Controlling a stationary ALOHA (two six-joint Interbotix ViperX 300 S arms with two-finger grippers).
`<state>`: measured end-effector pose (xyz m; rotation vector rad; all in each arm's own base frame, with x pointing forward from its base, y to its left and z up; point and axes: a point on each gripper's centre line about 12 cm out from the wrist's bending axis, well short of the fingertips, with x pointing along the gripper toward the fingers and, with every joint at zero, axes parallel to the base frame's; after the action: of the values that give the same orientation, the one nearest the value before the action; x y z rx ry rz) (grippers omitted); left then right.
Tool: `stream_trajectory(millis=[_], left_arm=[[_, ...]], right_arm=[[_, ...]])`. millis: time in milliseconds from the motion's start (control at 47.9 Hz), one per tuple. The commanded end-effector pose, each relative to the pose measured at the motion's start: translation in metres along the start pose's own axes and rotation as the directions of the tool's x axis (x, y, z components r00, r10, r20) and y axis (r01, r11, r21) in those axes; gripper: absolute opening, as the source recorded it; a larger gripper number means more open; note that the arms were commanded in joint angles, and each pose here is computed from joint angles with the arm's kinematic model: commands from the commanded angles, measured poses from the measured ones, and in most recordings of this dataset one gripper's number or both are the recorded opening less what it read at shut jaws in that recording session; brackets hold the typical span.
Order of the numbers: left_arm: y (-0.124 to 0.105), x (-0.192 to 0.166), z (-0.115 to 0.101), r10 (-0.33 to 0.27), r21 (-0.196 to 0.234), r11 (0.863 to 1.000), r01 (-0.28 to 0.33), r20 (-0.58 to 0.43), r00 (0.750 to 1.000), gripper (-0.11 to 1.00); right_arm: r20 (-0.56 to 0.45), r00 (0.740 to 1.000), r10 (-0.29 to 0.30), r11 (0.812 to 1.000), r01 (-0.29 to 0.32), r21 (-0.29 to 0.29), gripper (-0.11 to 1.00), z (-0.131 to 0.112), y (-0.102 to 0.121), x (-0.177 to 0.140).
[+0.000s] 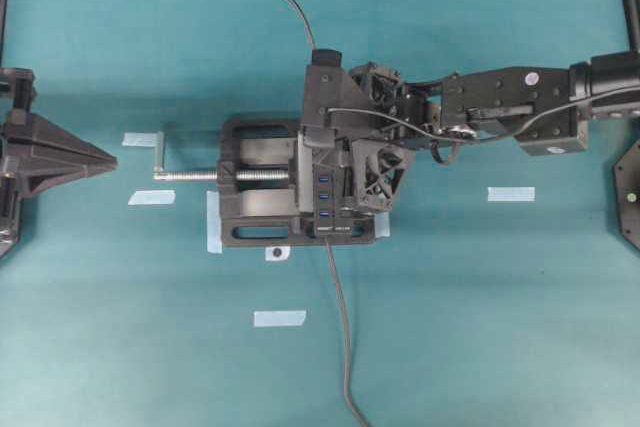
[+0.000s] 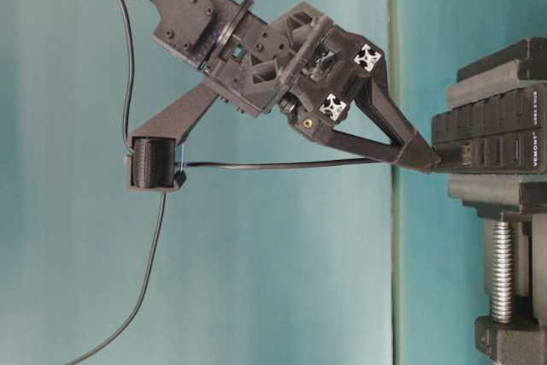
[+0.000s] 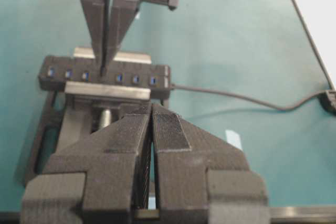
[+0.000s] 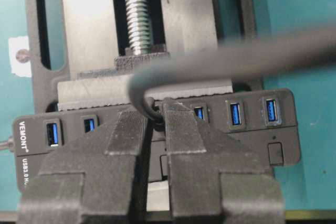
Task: Insert the USB into the center port of the fixed hub
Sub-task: 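Push the plug into the center port with the right gripper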
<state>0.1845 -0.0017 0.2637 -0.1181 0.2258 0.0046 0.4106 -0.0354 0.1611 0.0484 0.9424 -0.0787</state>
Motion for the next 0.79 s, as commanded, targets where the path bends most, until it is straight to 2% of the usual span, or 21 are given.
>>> stream_trajectory(millis=[0, 772], left_arm=[[-0.001, 0.0, 0.007, -0.002, 0.0, 1.0, 0.002, 0.018, 1.0, 0.0], [-0.001, 0.0, 0.008, -0.003, 0.0, 1.0, 0.003, 0.023, 1.0, 0.0]], right_arm=[[-0.009, 1.0, 0.01, 1.0, -0.01, 0.006, 0.07, -0.002, 0.006, 0.0], [-0.063, 0.998, 0.018, 1.0, -0.018, 0.009, 0.07, -0.013, 0.013, 0.008]])
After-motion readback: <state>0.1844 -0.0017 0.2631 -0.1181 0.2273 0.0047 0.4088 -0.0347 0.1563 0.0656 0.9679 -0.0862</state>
